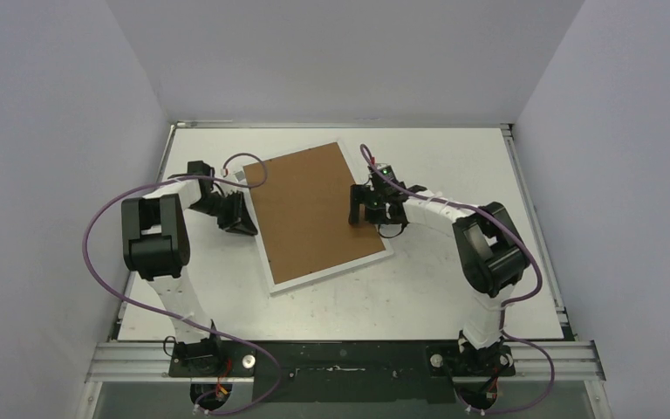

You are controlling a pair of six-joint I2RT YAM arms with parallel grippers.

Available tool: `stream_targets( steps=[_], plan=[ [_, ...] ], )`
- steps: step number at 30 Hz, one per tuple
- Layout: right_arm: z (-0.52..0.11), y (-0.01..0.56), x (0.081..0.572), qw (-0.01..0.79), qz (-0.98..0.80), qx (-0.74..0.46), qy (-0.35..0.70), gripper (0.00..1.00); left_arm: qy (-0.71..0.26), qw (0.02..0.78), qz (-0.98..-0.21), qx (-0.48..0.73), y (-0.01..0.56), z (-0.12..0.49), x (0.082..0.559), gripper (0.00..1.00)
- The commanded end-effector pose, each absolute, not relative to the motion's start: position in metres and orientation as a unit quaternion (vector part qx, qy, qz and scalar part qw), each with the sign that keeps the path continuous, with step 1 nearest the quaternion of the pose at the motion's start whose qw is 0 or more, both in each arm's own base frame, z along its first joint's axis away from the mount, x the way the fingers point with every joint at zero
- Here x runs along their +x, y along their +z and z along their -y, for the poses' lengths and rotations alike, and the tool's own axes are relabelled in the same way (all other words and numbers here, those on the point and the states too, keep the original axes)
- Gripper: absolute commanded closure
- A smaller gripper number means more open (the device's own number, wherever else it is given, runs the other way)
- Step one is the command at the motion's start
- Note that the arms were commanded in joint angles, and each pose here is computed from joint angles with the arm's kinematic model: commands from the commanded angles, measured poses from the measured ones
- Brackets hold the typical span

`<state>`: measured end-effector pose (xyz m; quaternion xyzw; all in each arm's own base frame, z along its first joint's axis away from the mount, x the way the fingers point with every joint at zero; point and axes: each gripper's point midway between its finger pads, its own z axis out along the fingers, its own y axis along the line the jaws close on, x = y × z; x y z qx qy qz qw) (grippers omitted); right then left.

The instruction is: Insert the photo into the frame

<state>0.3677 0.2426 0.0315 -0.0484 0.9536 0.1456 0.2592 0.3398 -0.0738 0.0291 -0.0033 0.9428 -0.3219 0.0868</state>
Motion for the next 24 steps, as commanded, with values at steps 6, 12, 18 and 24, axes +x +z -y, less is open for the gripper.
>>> stream_targets(
  steps=[6,12,18,24],
  plan=[
    [-0.338,0.174,0.335,0.244,-0.809,-0.033,0.534,0.1,-0.314,0.093,-0.945,0.019,0.006,0.082,0.358,1.0],
    [-0.344,0.25,0.314,0.257,-0.692,-0.021,0.674,0.1,-0.314,0.082,-0.945,0.025,0.0,0.089,0.356,1.0],
    [-0.342,0.293,0.292,0.261,-0.626,-0.036,0.734,0.07,-0.311,0.074,-0.947,0.032,-0.004,0.094,0.354,1.0],
    [-0.349,0.32,0.261,0.243,-0.583,-0.067,0.773,0.04,-0.307,0.077,-0.948,0.036,-0.002,0.096,0.36,1.0]
  ],
)
